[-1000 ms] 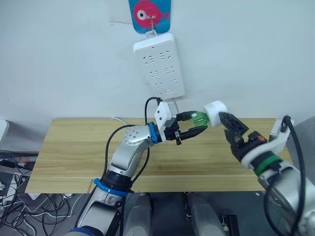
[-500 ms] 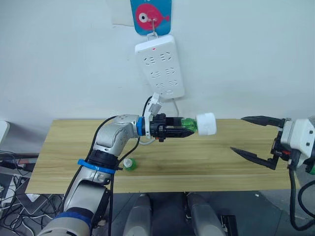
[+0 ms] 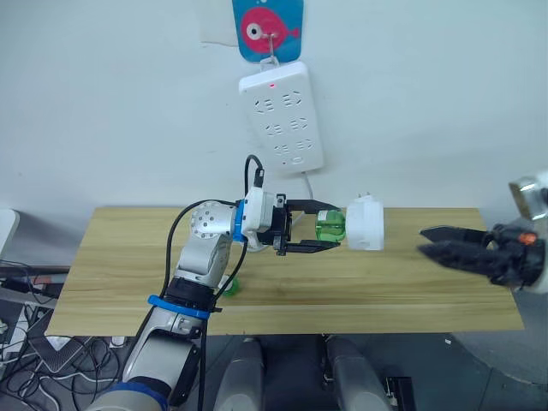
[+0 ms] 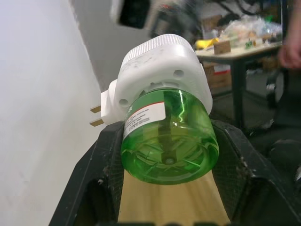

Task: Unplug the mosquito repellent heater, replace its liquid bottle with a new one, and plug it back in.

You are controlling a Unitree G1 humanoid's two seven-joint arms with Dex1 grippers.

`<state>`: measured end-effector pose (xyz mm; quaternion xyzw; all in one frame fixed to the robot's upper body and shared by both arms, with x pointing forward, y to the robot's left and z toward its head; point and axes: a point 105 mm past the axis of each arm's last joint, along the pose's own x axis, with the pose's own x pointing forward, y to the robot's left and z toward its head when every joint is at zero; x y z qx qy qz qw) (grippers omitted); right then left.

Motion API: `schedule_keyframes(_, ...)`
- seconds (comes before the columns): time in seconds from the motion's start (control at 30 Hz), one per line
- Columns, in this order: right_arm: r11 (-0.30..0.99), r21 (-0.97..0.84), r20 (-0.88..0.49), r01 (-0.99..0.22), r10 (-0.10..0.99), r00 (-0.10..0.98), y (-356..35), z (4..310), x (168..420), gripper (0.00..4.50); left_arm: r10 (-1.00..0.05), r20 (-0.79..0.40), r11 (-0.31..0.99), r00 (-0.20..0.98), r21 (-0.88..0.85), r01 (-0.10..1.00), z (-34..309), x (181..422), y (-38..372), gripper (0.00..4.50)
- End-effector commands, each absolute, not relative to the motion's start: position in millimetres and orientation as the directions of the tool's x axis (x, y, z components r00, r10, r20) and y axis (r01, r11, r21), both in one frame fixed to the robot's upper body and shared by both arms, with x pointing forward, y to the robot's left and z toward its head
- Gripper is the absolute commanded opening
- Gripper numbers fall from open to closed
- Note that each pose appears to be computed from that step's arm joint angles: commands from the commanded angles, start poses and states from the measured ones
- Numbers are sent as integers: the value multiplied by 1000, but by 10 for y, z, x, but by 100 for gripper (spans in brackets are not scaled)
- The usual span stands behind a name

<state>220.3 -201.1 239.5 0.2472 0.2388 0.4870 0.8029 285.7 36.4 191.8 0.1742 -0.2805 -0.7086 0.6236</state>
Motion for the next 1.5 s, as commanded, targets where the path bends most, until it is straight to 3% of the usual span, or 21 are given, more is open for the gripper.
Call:
schedule_keyframes(0.03,280,745,-77,-606,938,339,-2037,2396,2199,446,-974,99,-73,-203,713,697,1949,2796,329,224)
schedule_keyframes(0.17,232,774,-71,-589,956,284,-1926,2337,2255,446,-970,100,-71,-220,752,655,1970,2768,254,224)
schedule_keyframes(0.3,268,777,-79,-570,939,334,-1888,2252,2386,446,-970,131,-34,-206,763,646,2054,2780,200,224)
schedule_keyframes(1.03,217,792,-115,-571,971,209,-1679,2201,2345,446,-990,54,-31,-129,814,579,1969,2869,23,224)
schedule_keyframes(1.47,256,781,-113,-570,955,276,-1649,2136,2431,446,-991,47,-27,-128,851,524,1998,2824,-25,224)
schedule_keyframes(1.5,257,782,-116,-568,955,273,-1652,2129,2419,409,-991,47,-25,-124,852,523,1998,2829,-26,224)
